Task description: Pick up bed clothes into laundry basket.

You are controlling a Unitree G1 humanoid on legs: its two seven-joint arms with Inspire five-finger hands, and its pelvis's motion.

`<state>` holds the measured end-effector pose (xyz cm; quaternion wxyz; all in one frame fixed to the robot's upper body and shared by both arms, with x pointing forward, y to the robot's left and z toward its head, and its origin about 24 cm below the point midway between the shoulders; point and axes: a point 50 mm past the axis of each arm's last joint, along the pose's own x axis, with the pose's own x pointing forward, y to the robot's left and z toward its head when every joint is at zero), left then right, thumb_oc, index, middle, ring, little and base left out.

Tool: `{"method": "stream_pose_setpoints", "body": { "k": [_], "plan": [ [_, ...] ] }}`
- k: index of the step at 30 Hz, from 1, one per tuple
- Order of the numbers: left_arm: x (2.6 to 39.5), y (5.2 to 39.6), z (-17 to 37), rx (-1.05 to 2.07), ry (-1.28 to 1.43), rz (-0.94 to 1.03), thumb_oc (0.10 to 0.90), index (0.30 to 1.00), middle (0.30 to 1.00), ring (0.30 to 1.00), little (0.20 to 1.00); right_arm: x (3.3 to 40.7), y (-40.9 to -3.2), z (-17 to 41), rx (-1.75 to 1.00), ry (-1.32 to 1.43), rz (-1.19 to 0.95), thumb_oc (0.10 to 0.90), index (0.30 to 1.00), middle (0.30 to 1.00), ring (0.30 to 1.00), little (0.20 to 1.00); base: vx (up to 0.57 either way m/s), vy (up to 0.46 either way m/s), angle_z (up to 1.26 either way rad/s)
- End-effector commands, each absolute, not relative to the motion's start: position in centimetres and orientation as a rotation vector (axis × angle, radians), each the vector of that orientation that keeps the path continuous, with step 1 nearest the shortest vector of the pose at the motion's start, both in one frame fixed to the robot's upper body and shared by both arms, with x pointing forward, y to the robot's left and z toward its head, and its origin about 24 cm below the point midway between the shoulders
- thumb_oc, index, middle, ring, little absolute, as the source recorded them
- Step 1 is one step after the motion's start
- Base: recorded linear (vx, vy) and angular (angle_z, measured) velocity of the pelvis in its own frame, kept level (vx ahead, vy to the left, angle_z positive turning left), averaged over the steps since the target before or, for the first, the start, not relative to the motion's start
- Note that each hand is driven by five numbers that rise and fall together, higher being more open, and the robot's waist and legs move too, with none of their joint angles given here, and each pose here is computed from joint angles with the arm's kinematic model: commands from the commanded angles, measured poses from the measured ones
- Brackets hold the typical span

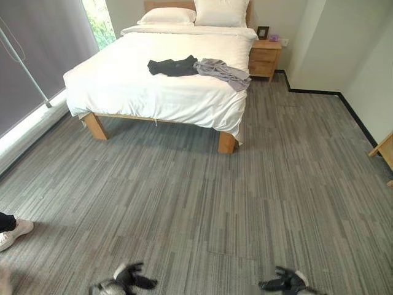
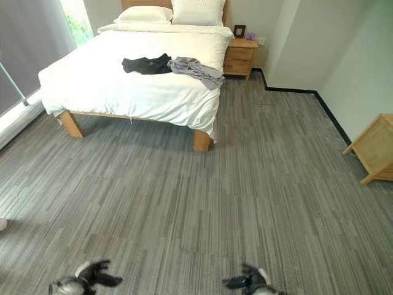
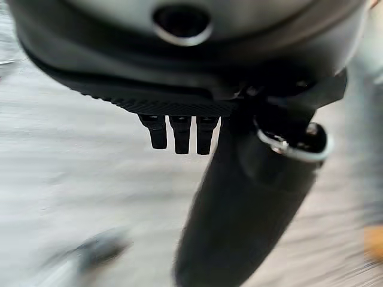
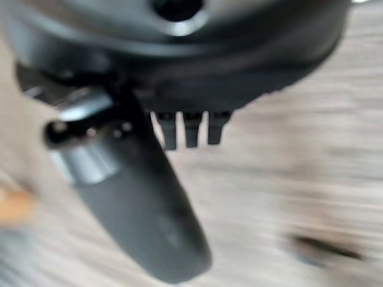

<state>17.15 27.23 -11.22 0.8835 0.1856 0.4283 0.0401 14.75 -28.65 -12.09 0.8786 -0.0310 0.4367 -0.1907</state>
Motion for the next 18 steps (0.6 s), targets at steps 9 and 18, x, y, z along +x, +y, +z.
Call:
{"method": "stream_pose_setpoints", "body": {
  "k": [9,18],
  "plan": [
    [28.4,26.4,2.1,0.195,0.122,0.234,0.8,0.9,0.9,0.9,0.9,26.0,-24.4,-1.0,0.088,0.193,-0.283,0.8,0.9,0.9,0.9,0.9,-0.01,0.051,0.01],
    [27.7,24.3,0.4,0.01,0.157,0.223,0.8,0.9,0.9,0.9,0.9,26.4,-22.2,0.8,-0.011,0.092,-0.199,0.8,0.9,0.9,0.9,0.9,0.0,0.163,-0.13]
  ]
}}
